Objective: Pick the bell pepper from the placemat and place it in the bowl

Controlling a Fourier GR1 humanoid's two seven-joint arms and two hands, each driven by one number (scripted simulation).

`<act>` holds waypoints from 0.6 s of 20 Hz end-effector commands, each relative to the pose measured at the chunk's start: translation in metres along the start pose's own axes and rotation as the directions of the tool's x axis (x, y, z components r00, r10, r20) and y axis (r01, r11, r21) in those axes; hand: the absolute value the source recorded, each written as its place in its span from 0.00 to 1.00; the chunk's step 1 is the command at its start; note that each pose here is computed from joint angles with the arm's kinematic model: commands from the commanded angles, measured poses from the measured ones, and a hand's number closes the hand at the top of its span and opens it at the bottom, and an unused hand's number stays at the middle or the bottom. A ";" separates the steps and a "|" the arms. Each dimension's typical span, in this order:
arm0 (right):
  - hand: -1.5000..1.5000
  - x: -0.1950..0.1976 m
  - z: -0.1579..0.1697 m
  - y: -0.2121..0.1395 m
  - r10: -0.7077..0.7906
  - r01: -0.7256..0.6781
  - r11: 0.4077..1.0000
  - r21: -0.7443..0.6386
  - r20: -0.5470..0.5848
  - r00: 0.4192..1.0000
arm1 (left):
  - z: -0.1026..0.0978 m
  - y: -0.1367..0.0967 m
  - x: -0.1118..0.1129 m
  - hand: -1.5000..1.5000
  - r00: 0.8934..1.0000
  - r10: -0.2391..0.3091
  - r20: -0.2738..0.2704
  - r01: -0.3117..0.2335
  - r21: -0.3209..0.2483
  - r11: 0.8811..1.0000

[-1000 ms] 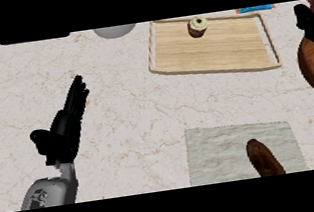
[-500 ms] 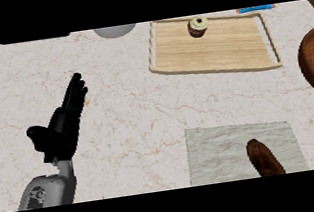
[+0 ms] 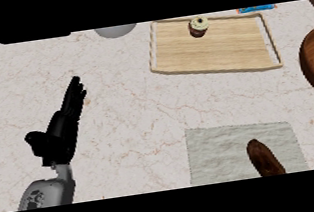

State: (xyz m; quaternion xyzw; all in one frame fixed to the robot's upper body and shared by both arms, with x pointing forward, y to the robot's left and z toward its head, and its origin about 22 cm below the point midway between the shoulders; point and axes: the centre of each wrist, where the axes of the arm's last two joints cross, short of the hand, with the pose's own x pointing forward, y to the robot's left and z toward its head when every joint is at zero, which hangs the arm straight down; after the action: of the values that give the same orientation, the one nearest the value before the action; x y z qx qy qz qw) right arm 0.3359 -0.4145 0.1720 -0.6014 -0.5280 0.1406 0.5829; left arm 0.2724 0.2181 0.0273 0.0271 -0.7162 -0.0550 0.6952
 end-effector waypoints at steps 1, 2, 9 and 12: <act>1.00 -0.027 -0.013 0.013 0.024 -0.022 0.999 0.029 -0.044 0.999 | -0.011 -0.009 0.008 0.50 1.000 0.011 0.010 -0.011 -0.014 1.000; 1.00 -0.050 -0.018 0.019 0.025 -0.023 0.999 0.036 -0.061 0.998 | -0.001 -0.012 0.002 0.50 1.000 0.008 -0.005 -0.008 -0.022 1.000; 0.00 -0.082 -0.012 0.036 -0.181 0.212 0.941 0.265 -0.138 0.974 | 0.000 -0.011 0.000 0.50 1.000 0.006 0.014 -0.006 -0.004 1.000; 0.00 -0.089 -0.014 0.042 -0.244 0.256 0.926 0.278 -0.076 0.967 | -0.002 -0.002 -0.005 0.50 1.000 0.021 -0.006 -0.021 -0.006 1.000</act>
State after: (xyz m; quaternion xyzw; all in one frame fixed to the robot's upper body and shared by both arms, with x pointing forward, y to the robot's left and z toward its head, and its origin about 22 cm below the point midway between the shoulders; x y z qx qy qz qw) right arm 0.3312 -0.4762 0.1134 -0.4821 -0.5331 0.1289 0.6832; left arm 0.2713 0.2159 0.0252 0.0218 -0.7166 -0.0555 0.6949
